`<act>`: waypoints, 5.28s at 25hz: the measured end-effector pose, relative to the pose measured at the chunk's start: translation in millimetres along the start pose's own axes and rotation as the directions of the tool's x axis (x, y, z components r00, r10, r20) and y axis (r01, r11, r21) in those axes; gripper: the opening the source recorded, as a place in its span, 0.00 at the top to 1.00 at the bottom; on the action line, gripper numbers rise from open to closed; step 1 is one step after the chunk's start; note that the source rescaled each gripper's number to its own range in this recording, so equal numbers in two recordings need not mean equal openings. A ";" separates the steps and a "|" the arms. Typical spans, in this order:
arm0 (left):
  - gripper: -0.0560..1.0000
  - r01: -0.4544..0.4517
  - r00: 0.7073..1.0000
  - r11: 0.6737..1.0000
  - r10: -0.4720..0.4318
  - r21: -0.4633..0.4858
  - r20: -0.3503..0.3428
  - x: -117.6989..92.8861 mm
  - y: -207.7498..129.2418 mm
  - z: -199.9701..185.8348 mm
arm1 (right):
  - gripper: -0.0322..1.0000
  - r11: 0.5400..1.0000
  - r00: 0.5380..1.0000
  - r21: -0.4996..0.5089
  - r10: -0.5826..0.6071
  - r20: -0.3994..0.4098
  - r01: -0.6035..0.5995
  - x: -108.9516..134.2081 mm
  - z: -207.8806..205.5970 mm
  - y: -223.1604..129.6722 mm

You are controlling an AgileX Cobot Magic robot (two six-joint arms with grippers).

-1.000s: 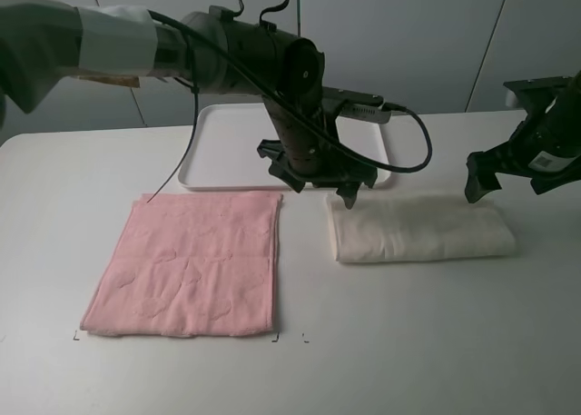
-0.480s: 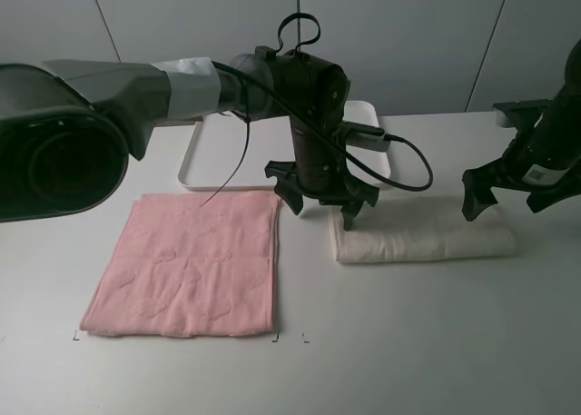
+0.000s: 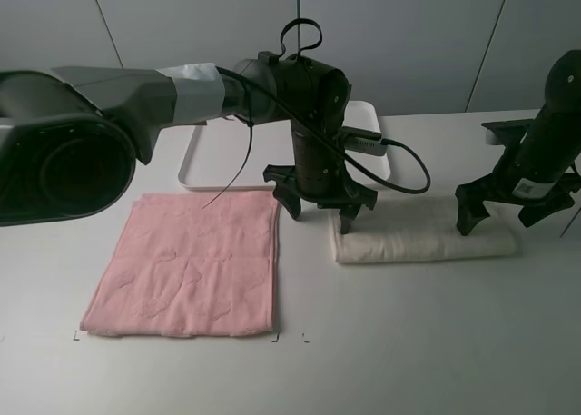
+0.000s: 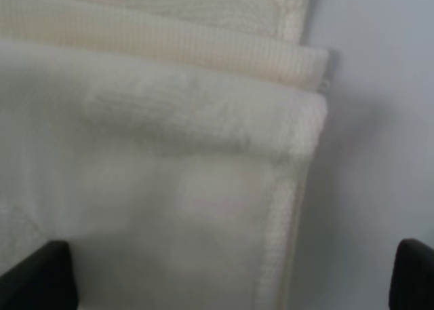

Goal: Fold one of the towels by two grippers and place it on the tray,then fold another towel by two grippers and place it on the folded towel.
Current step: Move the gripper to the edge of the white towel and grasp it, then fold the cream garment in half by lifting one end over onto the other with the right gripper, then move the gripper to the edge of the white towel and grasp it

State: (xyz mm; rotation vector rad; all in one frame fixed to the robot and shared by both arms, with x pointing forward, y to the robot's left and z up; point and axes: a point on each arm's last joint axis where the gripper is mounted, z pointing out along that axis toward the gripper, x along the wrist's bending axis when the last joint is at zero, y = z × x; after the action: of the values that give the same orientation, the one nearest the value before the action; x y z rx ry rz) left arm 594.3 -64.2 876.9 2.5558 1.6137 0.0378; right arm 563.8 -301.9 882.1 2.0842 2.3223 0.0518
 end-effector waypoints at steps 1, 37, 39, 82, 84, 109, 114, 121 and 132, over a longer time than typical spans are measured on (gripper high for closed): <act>0.03 0.000 1.000 1.000 0.000 0.000 0.000 0.0 0.0 0.0 | 0.02 1.000 1.000 0.001 -0.005 0.000 0.005 0.0 0.9 0.1; 0.04 -0.006 1.000 1.000 0.006 -0.017 0.007 -2.5 0.8 1.1 | 0.92 0.998 0.993 -0.007 0.069 -0.100 -0.070 9.5 -18.6 -1.1; 0.04 -0.008 1.000 1.000 0.008 -0.017 0.007 -2.5 0.8 1.1 | 0.92 0.996 0.990 -0.018 0.080 -0.116 -0.083 11.4 -29.7 -3.1; 0.04 -0.003 0.996 0.997 0.010 -0.076 0.088 36.9 31.2 -47.8 | 0.92 0.952 0.694 -0.006 0.219 -0.686 -0.306 68.2 1.1 -10.1; 0.04 -0.014 0.996 0.996 0.021 -0.089 0.085 37.9 33.3 -53.9 | 0.92 0.946 0.683 -0.005 0.231 -0.693 -0.324 68.4 0.6 -9.0; 0.04 -0.041 0.998 0.994 0.045 -0.105 0.036 76.5 42.8 -57.2 | 0.35 0.908 0.656 -0.105 0.208 -0.726 -0.405 63.2 -3.2 3.0; 0.04 -0.056 0.998 0.993 0.060 -0.106 0.035 79.9 43.4 -57.3 | 0.35 0.886 0.655 -0.109 0.245 -0.715 -0.451 42.0 -1.8 3.3; 0.04 -0.077 0.996 0.991 0.082 -0.107 0.036 79.6 43.4 -57.3 | 0.35 0.904 0.671 -0.035 0.290 -0.683 -0.427 40.7 27.7 -1.6; 0.04 -0.112 0.991 0.988 0.119 -0.105 0.063 77.7 42.9 -57.3 | 0.84 0.931 0.632 -0.005 0.243 -0.736 -0.364 47.3 40.7 -4.6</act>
State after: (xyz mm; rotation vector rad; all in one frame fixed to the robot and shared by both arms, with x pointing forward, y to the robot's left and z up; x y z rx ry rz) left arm 661.6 -7.5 935.4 2.5414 1.4007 0.0402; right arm 555.7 -254.9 841.5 2.6775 2.0848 1.2548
